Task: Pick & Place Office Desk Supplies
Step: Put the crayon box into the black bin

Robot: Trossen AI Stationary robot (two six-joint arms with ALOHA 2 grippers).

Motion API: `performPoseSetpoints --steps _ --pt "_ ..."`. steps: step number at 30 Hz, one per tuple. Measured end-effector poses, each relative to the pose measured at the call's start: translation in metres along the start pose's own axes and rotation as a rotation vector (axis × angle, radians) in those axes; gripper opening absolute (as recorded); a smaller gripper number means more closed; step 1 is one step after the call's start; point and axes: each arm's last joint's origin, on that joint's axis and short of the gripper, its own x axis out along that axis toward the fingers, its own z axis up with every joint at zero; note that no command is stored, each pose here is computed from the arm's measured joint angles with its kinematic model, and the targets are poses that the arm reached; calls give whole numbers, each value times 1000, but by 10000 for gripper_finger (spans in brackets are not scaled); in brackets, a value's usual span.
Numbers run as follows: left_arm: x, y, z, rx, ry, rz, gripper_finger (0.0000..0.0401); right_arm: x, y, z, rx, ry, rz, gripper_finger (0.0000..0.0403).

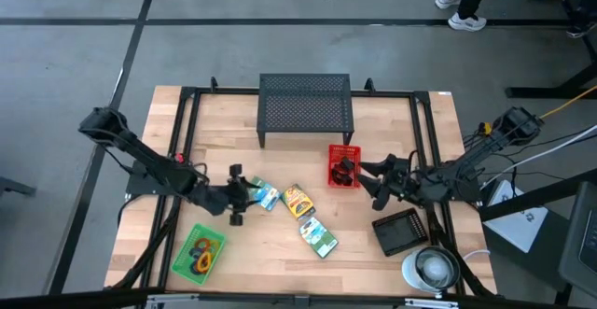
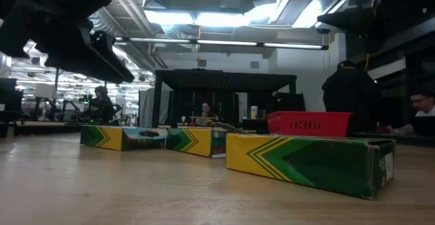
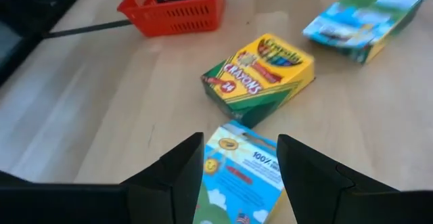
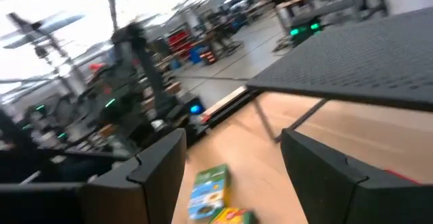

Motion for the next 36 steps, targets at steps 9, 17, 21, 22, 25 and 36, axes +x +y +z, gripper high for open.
performPoseSetpoints --steps 9,17,21,22,25,36 --pt "40 -49 14 180 120 152 184 8 -3 2 -2 14 30 244" --pt "75 -87 34 226 254 245 184 8 -3 2 -37 23 48 244" --pt "87 -100 34 222 339 293 184 8 -2 1 -37 56 112 244" --pt "89 -103 32 220 360 307 184 8 -1 1 -36 65 130 244" --pt "95 -107 27 210 414 349 184 8 0 0 -26 90 172 244" --pt "92 -107 10 134 523 463 184 8 0 -2 7 117 193 244"
